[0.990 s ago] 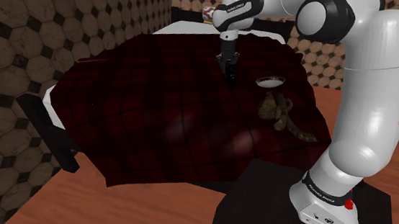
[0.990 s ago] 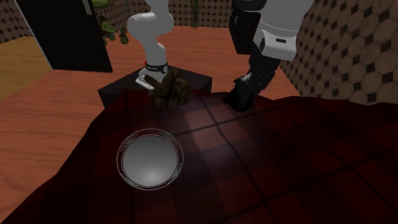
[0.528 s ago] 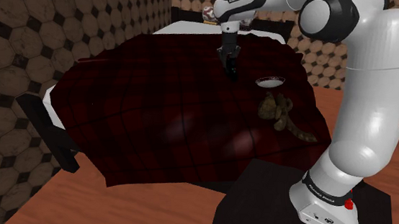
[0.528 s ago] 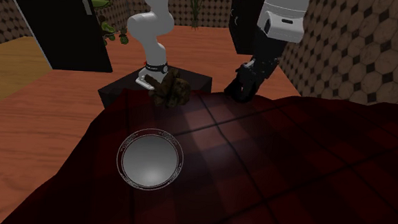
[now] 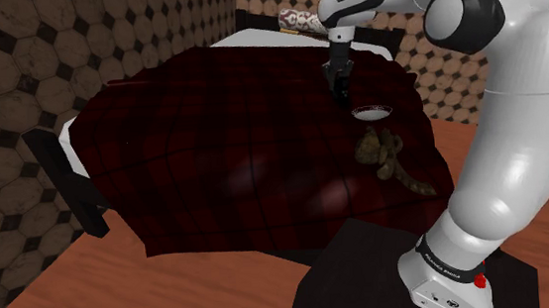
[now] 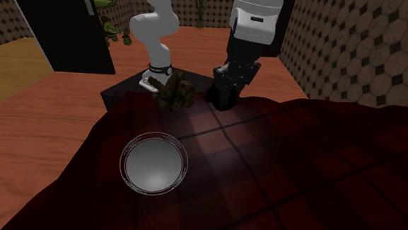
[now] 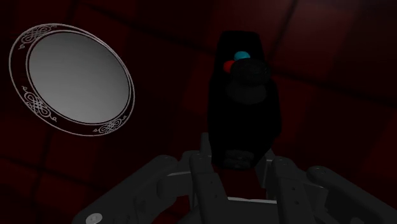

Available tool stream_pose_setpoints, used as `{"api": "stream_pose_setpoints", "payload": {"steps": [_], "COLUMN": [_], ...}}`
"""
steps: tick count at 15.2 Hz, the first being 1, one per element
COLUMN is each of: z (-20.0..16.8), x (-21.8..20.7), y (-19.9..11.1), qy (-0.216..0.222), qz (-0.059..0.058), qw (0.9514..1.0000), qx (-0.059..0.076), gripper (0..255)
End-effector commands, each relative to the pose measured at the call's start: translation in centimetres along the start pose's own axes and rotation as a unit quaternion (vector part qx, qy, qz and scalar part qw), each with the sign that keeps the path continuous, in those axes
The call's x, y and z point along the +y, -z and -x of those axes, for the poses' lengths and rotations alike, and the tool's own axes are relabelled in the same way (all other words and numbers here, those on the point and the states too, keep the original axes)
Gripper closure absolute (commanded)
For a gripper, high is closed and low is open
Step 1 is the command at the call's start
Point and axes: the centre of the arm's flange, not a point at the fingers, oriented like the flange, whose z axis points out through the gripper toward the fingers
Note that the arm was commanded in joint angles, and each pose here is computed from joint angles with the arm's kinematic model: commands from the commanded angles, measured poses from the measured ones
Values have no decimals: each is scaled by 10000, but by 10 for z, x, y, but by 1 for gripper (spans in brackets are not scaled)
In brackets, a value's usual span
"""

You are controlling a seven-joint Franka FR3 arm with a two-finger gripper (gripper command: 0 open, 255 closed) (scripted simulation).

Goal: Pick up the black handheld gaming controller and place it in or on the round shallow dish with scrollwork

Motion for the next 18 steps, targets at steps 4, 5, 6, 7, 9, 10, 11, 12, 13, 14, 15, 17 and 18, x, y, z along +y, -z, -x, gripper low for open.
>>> {"api": "stream_pose_setpoints", "payload": {"steps": [4, 5, 6, 7, 9, 10, 11, 12, 13, 14, 15, 17, 18], "z": [12, 15, 17, 19, 24, 27, 29, 31, 34, 36, 38, 42, 42], "x": [65, 78, 91, 104, 130, 143, 156, 169, 182, 195, 208, 227, 227], "y": [-3, -4, -4, -5, -6, -7, -7, -8, -8, -9, -10, -10, -16], "qy": [6, 6, 6, 6, 6, 6, 6, 6, 6, 6, 6, 6, 6], "qz": [1, 1, 1, 1, 1, 1, 1, 1, 1, 1, 1, 1, 1], "qw": [10000, 10000, 10000, 10000, 10000, 10000, 10000, 10000, 10000, 10000, 10000, 10000, 10000], "qx": [2, 2, 2, 2, 2, 2, 2, 2, 2, 2, 2, 2, 2], "gripper": [255, 255, 255, 255, 255, 255, 255, 255, 255, 255, 255, 255, 255]}}
